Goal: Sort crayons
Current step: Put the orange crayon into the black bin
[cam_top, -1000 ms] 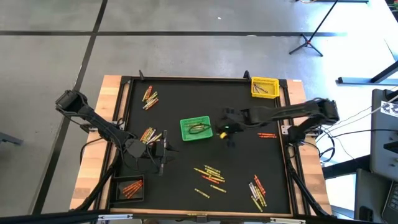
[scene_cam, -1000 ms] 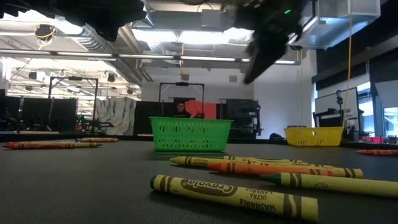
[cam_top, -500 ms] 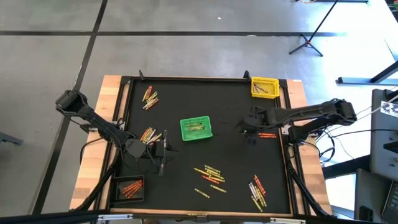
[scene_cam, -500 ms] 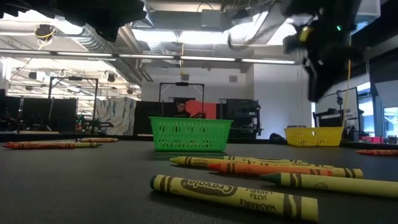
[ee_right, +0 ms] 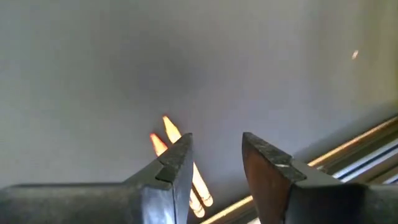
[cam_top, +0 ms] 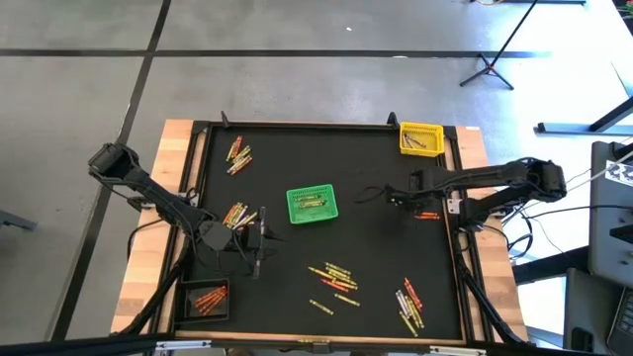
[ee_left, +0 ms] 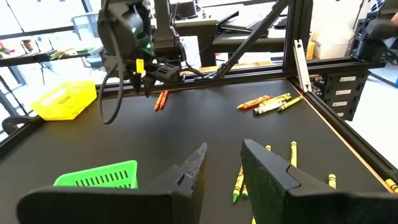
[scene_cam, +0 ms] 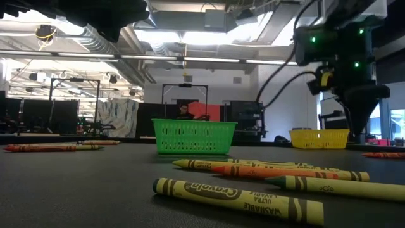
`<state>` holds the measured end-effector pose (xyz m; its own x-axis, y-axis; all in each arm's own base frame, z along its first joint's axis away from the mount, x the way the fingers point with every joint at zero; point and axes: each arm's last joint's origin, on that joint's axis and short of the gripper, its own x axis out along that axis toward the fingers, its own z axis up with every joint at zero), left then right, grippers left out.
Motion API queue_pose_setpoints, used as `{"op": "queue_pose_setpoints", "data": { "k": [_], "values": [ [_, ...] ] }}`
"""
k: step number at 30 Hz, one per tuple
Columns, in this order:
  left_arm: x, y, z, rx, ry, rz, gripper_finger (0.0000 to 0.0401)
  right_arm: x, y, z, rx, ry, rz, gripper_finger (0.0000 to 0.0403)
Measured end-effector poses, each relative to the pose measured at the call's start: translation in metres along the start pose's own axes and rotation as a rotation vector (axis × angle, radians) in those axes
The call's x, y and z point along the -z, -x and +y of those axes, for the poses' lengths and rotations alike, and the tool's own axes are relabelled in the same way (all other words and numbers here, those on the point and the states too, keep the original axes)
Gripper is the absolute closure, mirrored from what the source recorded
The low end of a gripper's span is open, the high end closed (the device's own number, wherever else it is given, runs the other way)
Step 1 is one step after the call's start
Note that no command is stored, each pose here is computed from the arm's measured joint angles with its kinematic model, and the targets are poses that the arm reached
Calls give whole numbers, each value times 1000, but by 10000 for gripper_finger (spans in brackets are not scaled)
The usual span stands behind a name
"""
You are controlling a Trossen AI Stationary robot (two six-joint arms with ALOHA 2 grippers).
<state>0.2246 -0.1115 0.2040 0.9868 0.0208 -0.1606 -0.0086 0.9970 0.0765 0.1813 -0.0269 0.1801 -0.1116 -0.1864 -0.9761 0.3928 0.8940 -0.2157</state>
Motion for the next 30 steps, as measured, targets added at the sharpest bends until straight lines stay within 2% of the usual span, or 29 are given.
{"op": "queue_pose_setpoints", "data": {
  "k": [7,11,30],
  "values": [
    [0,0,0,0,0,0,315,10,-17,-6,-39,-29,89,270],
    [0,0,0,-1,0,1,315,8,-17,-4,-66,-32,72,270],
    [0,0,0,-1,0,1,315,-4,-48,6,-31,24,255,270]
  ]
}}
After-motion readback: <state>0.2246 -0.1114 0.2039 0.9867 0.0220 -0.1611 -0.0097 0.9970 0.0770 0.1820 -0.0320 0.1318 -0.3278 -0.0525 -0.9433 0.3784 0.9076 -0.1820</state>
